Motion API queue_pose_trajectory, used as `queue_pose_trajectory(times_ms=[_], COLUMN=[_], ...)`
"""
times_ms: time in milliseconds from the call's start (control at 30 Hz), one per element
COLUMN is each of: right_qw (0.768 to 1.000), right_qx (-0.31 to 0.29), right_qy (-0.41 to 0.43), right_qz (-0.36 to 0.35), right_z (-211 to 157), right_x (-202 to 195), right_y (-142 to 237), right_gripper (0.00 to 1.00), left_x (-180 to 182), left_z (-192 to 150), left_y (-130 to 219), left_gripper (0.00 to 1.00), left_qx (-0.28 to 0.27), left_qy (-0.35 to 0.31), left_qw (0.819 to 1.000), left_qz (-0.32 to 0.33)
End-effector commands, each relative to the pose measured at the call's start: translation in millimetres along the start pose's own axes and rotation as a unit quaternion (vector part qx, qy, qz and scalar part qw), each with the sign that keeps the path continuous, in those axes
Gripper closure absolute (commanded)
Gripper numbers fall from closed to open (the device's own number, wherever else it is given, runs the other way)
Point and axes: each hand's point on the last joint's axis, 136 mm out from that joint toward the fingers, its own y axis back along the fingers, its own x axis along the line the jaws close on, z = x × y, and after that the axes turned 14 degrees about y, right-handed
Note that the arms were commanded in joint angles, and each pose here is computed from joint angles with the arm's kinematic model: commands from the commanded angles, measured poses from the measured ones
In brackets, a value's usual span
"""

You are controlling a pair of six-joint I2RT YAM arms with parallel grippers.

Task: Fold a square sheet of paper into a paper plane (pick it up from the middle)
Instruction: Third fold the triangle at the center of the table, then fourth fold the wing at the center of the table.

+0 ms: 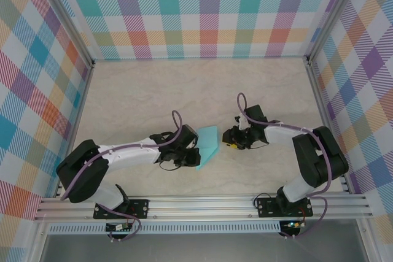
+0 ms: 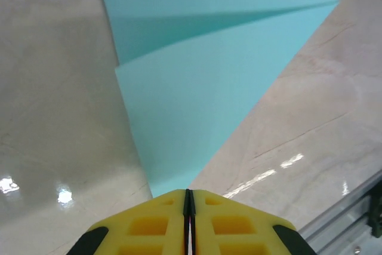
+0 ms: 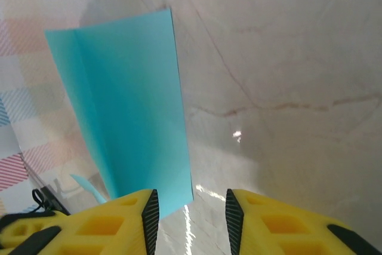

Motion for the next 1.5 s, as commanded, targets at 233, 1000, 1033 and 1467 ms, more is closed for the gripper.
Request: queue_pose_trajectory(times_ms=[233, 1000, 1033, 1467], right_qw=[0.996, 0.978, 0.978, 0.988], right_qx=[0.006, 0.072, 0.073, 0.065], right_qy=[0.047, 0.139, 0.141, 0.091], right_qz=[0.073, 0.137, 0.138, 0.103], right_z=[-15, -8, -8, -3], right_x=[41, 68, 68, 62], right_y=[0, -36, -37, -36], right_gripper=[0.5, 0.64, 0.65, 0.78], left_x=[2, 8, 6, -12], left_z=[26, 32, 30, -2], left_y=[-5, 3, 7, 16], left_gripper=[0.92, 0.79, 0.76, 0.51], left_qx=[-0.014, -0.051, -0.057, -0.169], left_qy=[0.018, 0.013, 0.008, -0.137], left_qw=[1.0, 0.998, 0.998, 0.969], left_qz=[0.016, 0.02, 0.016, 0.121])
